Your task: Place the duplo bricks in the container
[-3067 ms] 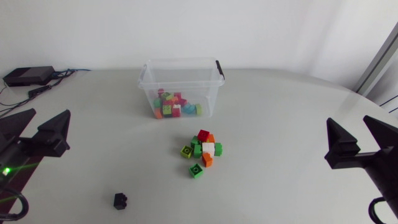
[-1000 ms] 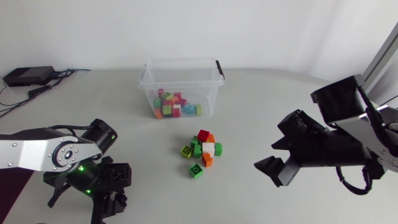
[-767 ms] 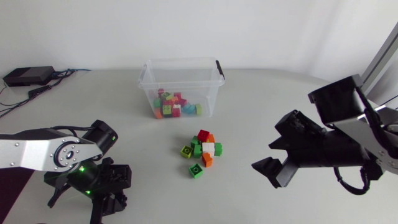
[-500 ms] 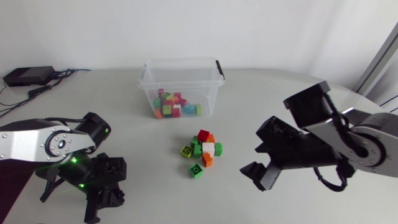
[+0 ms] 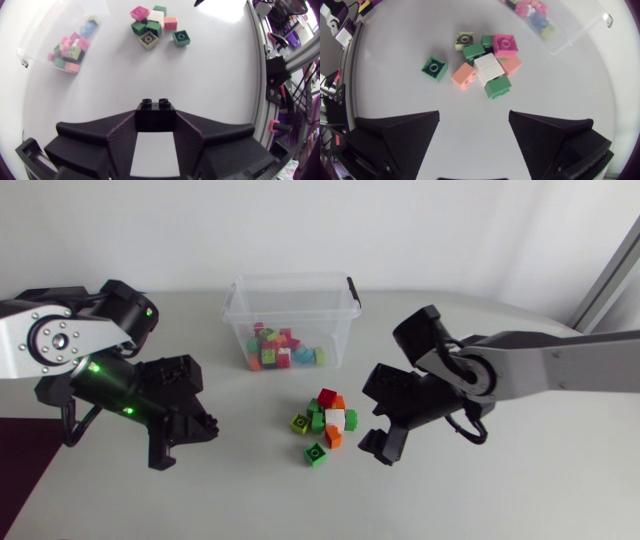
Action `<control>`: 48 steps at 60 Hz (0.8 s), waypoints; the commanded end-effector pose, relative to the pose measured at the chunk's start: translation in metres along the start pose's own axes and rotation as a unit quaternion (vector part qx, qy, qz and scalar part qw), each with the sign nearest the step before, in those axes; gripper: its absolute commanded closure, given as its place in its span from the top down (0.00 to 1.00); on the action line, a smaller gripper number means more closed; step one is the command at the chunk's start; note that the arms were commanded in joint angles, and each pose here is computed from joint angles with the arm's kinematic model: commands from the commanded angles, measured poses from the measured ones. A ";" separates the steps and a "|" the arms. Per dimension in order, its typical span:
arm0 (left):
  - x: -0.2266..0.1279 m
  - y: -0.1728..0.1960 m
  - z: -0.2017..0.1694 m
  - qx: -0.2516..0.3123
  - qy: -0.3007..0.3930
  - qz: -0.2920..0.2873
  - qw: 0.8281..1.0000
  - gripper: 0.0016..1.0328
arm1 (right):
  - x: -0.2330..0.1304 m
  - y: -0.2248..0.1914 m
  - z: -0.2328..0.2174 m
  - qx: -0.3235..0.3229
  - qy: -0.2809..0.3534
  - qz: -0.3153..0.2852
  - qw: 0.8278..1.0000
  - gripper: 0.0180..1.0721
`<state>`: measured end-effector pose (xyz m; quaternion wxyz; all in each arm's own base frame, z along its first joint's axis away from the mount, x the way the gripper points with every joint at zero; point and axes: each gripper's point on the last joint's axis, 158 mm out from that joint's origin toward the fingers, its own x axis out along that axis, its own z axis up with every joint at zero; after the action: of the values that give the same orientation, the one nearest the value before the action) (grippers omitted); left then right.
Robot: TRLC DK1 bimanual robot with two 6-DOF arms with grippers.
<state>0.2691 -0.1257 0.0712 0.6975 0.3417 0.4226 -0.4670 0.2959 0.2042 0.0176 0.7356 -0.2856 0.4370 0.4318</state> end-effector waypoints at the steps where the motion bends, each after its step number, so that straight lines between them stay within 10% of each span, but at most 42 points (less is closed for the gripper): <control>1: -0.009 0.019 0.017 -0.017 -0.021 0.012 1.000 0.34 | 0.017 0.002 0.001 -0.040 0.019 0.029 0.999 0.95; 37: -0.024 0.109 0.101 -0.056 -0.127 0.079 0.987 0.36 | 0.063 -0.035 0.015 -0.088 0.037 0.079 0.992 0.95; 48: -0.026 0.136 0.121 -0.075 -0.149 0.092 0.982 0.36 | 0.068 -0.034 0.014 -0.091 0.045 0.101 0.990 0.77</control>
<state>0.4083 -0.1736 0.1483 0.8048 0.2706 0.3205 -0.4199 0.3483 0.2275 -0.0296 0.6515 -0.3206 0.4537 0.5166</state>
